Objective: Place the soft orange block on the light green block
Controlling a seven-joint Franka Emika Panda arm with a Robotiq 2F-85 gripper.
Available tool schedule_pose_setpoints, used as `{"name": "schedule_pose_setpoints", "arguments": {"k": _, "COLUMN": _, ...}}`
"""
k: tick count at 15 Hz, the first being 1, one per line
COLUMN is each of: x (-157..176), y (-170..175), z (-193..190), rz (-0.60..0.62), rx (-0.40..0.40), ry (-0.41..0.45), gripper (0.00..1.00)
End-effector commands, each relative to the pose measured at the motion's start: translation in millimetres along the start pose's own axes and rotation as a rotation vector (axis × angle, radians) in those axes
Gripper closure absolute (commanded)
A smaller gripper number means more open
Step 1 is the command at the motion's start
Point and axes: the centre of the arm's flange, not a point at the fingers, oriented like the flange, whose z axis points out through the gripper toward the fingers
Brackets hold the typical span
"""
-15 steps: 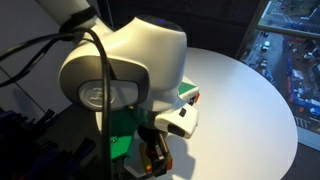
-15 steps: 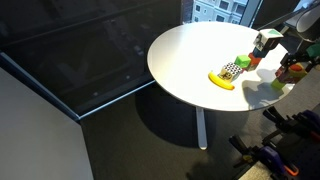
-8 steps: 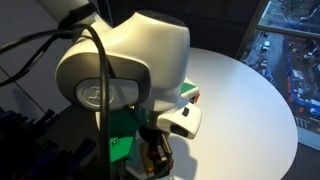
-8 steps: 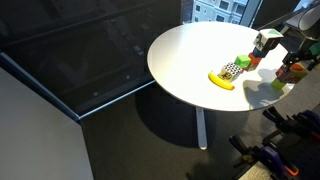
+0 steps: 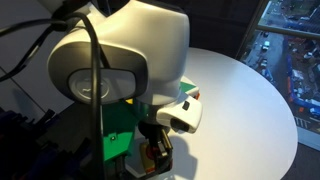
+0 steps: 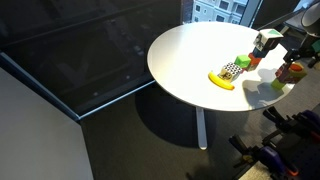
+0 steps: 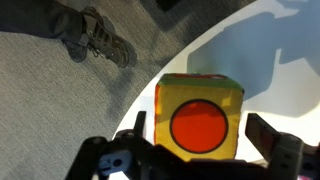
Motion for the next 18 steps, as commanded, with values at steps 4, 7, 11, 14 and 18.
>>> {"name": "schedule_pose_setpoints", "arguments": {"k": 4, "x": -20.5, "y": -12.6, "z": -34.0, "rz": -0.068, "rx": 0.064, "ry": 0.035, "gripper": 0.00}}
{"name": "schedule_pose_setpoints", "arguments": {"k": 7, "x": -27.1, "y": -20.6, "z": -49.8, "rz": -0.091, "rx": 0.080, "ry": 0.064, "gripper": 0.00}}
{"name": "schedule_pose_setpoints", "arguments": {"k": 11, "x": -36.1, "y": -28.2, "z": -69.0, "rz": -0.123, "rx": 0.083, "ry": 0.089, "gripper": 0.00}}
{"name": "schedule_pose_setpoints", "arguments": {"k": 14, "x": -43.1, "y": -36.2, "z": -80.8, "rz": -0.183, "rx": 0.080, "ry": 0.098, "gripper": 0.00}}
{"name": "schedule_pose_setpoints", "arguments": {"k": 18, "x": -48.9, "y": -64.1, "z": -88.6, "rz": -0.275, "rx": 0.055, "ry": 0.113, "gripper": 0.00}}
